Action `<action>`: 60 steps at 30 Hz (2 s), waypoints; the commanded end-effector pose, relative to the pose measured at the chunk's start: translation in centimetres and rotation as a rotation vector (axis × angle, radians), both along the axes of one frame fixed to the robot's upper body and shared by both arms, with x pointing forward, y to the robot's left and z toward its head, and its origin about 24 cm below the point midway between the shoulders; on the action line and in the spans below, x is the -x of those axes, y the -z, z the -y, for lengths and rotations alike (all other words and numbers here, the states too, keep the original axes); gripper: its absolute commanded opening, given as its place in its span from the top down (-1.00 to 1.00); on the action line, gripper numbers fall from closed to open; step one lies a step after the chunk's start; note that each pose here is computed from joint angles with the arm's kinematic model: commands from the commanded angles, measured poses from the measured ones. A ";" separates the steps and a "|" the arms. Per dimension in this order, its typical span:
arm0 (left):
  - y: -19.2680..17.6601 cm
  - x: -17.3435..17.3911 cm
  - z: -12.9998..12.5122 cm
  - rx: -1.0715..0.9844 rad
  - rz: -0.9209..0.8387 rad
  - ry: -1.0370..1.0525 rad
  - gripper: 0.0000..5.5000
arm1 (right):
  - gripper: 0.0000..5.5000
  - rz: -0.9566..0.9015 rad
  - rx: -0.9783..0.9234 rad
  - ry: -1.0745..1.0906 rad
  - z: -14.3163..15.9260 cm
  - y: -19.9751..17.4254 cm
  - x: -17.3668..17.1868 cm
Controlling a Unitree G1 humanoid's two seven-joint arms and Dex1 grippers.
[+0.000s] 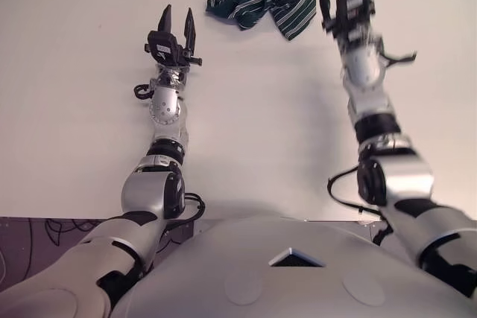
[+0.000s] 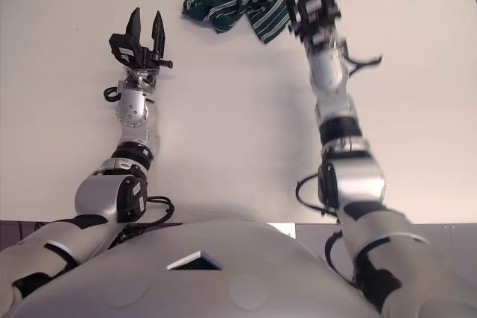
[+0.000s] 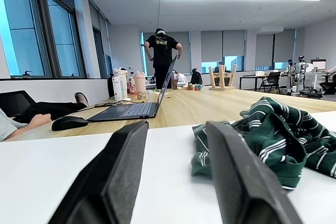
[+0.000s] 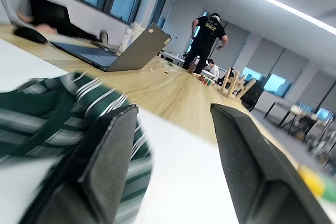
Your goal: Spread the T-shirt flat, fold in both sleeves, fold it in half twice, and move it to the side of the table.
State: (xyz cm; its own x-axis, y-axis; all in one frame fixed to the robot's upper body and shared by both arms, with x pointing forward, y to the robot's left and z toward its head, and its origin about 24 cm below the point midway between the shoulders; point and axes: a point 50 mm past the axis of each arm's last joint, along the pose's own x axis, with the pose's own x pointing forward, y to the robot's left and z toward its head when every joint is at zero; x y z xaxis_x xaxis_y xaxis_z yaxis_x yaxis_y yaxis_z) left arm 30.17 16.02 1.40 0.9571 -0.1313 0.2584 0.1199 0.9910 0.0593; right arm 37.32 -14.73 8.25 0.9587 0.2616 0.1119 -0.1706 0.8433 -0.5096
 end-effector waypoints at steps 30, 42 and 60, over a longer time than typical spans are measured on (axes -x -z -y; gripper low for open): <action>0.4 -0.7 0.9 -0.006 -0.053 -0.007 0.29 | 0.08 -0.748 0.396 -0.190 -0.6 7.7 1.7; 0.4 -0.7 1.0 -0.007 -0.056 -0.006 0.29 | 0.08 -0.435 0.007 -0.107 0.1 -0.3 -2.4; 0.4 -0.9 1.5 -0.004 -0.063 0.004 0.29 | 0.08 -0.721 0.556 -0.130 -0.2 7.3 1.2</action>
State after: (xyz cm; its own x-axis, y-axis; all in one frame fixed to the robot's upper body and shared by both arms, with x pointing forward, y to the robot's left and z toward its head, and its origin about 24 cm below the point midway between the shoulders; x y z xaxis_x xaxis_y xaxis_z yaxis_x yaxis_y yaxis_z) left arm 30.99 15.18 1.32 0.9672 -0.1219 0.2230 0.1107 0.9919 0.0619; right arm 37.91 -14.04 3.99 0.8001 0.2490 -0.5458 -0.5884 0.5031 -0.6330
